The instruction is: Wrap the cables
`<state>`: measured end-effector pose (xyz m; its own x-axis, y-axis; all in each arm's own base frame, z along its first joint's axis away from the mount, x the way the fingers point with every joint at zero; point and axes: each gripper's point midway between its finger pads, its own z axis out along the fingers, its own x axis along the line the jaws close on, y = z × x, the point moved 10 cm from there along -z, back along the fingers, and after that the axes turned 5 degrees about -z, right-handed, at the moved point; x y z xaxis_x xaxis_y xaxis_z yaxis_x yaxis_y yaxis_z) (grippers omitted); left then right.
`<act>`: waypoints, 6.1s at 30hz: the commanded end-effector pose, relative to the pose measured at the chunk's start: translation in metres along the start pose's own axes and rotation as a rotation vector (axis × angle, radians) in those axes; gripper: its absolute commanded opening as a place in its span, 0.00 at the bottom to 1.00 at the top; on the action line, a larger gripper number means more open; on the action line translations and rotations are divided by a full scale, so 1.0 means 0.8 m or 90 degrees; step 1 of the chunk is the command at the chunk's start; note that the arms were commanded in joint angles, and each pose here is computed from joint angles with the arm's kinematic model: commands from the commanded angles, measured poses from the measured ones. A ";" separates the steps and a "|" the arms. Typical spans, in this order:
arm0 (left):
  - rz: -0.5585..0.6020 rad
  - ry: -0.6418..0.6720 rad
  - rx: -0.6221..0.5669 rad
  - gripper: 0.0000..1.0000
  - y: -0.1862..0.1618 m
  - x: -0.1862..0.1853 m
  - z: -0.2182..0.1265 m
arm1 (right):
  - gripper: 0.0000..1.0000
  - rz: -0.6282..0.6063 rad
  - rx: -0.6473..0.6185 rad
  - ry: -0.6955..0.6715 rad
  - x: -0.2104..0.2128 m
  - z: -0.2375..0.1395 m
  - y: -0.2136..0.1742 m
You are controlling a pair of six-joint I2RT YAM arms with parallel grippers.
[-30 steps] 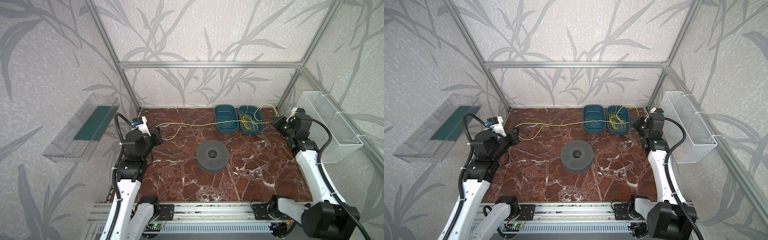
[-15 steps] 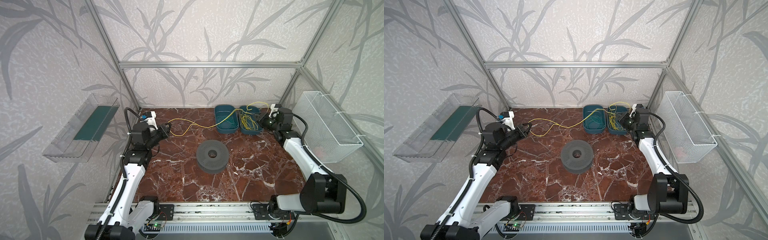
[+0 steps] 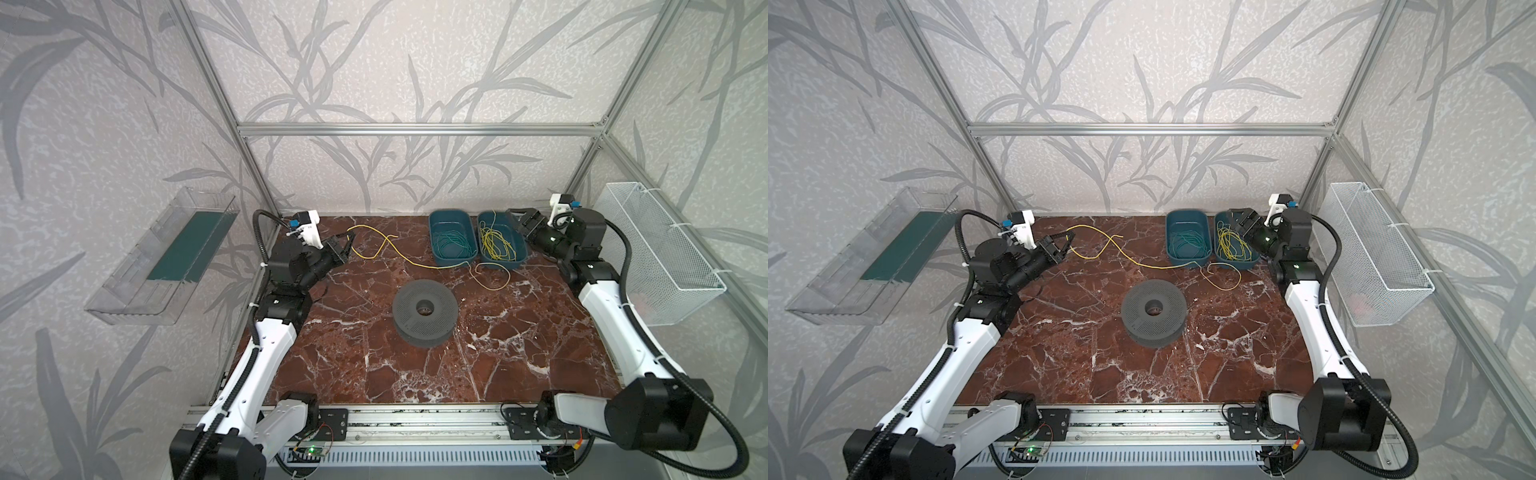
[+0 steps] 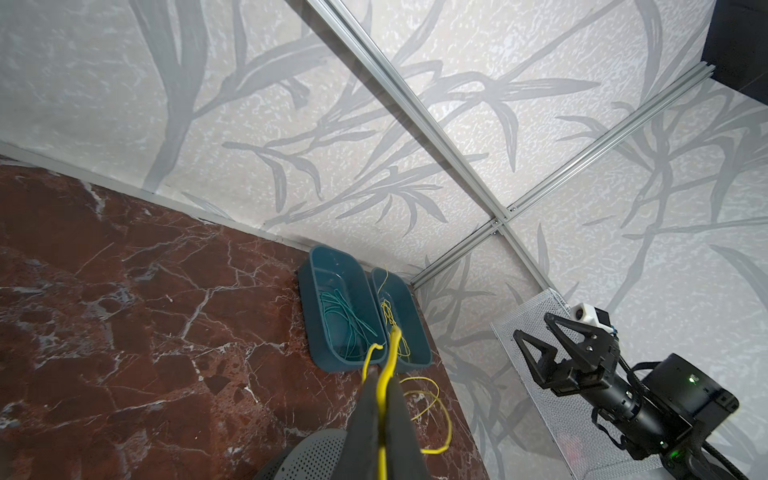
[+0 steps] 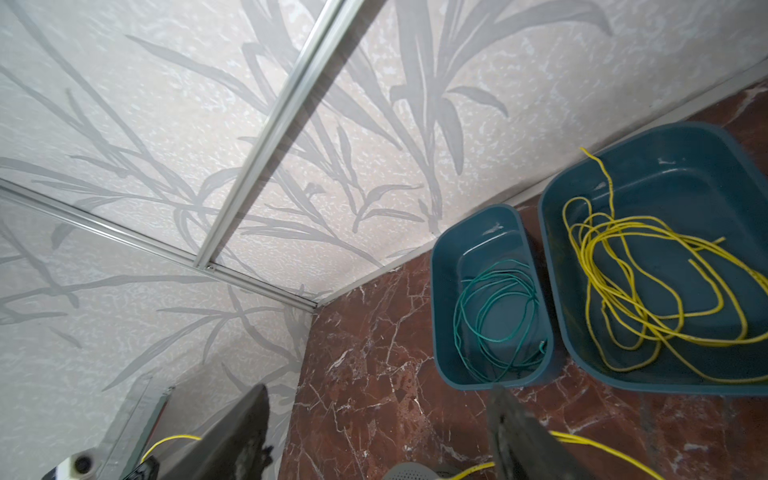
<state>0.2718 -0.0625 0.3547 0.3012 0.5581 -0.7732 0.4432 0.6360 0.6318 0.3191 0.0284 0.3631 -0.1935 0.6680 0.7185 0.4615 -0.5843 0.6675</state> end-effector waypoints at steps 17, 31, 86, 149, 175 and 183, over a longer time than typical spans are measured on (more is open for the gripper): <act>0.039 -0.115 -0.039 0.00 -0.022 -0.038 0.015 | 0.94 0.258 0.021 0.153 0.078 0.010 -0.193; 0.047 -0.119 -0.029 0.00 -0.033 -0.038 0.010 | 0.65 0.377 0.026 0.101 0.075 0.075 -0.211; 0.158 -0.156 0.400 0.00 -0.176 -0.078 0.062 | 0.49 0.146 0.072 0.108 0.026 0.134 -0.040; 0.628 -0.179 -0.179 0.67 -0.271 -0.055 0.056 | 0.00 0.233 0.140 0.234 0.106 0.005 -0.123; 0.646 -0.236 -0.191 0.39 -0.300 -0.082 0.135 | 0.00 0.269 0.107 0.266 0.111 -0.025 -0.125; 0.650 -0.235 -0.184 0.07 -0.301 -0.078 0.131 | 0.00 0.270 0.102 0.266 0.113 -0.023 -0.121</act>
<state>0.2375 -0.3087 0.2337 0.6693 0.7244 0.1651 -0.3050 0.0652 0.9501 0.2434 0.1375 0.3558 -0.2179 0.1605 0.9627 0.7095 -0.6513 0.2691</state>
